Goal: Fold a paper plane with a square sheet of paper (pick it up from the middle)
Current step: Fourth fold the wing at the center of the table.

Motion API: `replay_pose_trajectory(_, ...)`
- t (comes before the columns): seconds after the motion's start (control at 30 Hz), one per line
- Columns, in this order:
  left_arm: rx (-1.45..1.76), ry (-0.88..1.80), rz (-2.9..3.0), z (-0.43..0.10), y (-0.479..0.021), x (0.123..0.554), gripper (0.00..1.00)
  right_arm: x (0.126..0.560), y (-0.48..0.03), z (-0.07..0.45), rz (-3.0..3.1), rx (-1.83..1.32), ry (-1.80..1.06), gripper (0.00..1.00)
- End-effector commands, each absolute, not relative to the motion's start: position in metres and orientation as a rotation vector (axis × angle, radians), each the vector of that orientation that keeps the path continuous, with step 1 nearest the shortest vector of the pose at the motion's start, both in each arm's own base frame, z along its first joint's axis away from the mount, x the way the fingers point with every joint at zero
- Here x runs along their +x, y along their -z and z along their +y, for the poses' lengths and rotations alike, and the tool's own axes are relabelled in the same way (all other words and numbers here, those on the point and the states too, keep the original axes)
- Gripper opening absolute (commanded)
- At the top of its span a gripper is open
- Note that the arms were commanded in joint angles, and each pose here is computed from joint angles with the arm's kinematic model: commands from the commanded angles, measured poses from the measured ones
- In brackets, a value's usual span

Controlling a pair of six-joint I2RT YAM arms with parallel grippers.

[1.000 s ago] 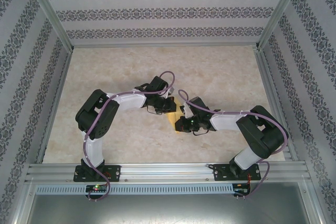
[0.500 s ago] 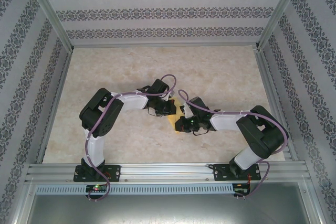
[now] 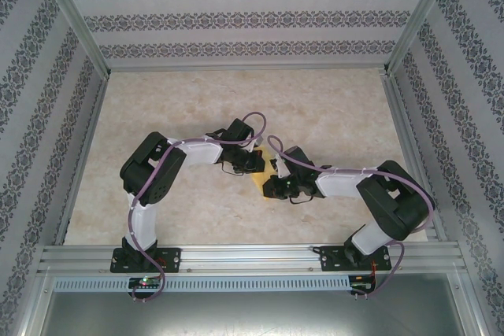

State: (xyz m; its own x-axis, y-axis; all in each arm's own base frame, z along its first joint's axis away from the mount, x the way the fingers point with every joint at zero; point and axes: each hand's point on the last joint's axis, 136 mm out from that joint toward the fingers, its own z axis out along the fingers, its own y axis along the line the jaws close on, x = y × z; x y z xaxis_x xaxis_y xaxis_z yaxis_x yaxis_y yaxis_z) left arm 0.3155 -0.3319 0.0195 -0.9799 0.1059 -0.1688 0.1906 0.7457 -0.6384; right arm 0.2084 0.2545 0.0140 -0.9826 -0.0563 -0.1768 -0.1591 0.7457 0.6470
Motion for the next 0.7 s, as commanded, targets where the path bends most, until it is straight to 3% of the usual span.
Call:
replay_pose_trajectory(0.0, 0.240, 0.812, 2.939, -0.299, 0.034, 0.302, 0.03, 0.175, 0.009, 0.228, 2.970, -0.086, -0.933, 0.12)
replay_pose_trajectory(0.4, 0.262, 0.841, 2.934, -0.299, 0.041, 0.297, 0.02, 0.211, -0.045, 0.250, 2.729, 0.051, -1.182, 0.13)
replay_pose_trajectory(0.67, 0.277, 0.849, 2.929, -0.299, 0.041, 0.298, 0.02, 0.228, -0.041, 0.265, 2.725, 0.045, -1.206, 0.12)
